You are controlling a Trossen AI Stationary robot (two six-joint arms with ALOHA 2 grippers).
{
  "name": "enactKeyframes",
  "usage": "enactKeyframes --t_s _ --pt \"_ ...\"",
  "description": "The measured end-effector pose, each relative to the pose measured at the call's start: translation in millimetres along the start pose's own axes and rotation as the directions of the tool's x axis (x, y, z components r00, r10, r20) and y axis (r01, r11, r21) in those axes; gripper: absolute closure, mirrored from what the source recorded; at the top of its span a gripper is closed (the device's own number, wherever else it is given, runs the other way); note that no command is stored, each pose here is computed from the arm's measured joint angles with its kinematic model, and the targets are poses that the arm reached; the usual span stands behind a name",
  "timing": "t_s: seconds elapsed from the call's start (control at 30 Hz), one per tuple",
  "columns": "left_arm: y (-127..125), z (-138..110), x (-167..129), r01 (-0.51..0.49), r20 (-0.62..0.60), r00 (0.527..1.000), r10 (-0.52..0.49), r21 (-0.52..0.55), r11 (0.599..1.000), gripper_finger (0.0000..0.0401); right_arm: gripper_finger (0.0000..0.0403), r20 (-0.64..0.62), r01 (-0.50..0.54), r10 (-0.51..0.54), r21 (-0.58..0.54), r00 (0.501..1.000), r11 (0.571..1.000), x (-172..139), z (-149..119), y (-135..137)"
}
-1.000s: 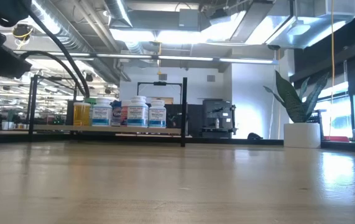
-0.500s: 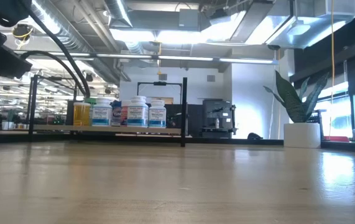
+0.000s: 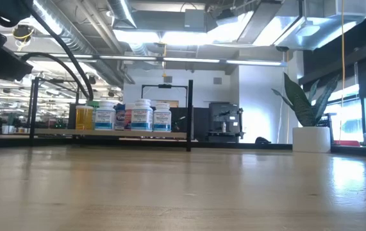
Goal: Pick and place medicine bottles onto shelf by color
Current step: Put the white black pill bottle on the shelf
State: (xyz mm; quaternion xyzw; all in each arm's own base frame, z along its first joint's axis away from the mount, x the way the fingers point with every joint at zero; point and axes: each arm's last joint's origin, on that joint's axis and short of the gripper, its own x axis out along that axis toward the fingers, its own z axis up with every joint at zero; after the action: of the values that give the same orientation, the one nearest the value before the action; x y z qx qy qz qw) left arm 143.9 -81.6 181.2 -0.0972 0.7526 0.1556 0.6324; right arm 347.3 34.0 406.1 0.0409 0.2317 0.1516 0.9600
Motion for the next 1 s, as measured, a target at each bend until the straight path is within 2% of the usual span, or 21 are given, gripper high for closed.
enactKeyframes --t_s 0.2,0.53,0.8,1.0 --pt "-0.6 1.1 -2.1 0.008 0.005 1.0 -0.008 -0.003 1.0 0.0248 0.018 0.0 0.0 0.0 0.0 1.0 1.0 0.0 0.0 0.0" --pt "2.5 17.9 -26.9 0.073 0.054 0.996 -0.069 -0.076 0.994 0.0248 0.018 0.0 0.0 0.0 0.0 1.0 1.0 0.0 0.0 0.0" --pt "20.2 38.7 -62.1 0.101 0.118 0.989 -0.085 -0.135 0.986 0.0248 0.018 0.0 0.0 0.0 0.0 1.0 1.0 0.0 0.0 0.0" --pt "44.9 54.3 -99.1 0.151 0.186 0.977 -0.101 -0.282 0.947 0.0248 0.018 0.0 0.0 0.0 0.0 1.0 1.0 0.0 0.0 0.1"
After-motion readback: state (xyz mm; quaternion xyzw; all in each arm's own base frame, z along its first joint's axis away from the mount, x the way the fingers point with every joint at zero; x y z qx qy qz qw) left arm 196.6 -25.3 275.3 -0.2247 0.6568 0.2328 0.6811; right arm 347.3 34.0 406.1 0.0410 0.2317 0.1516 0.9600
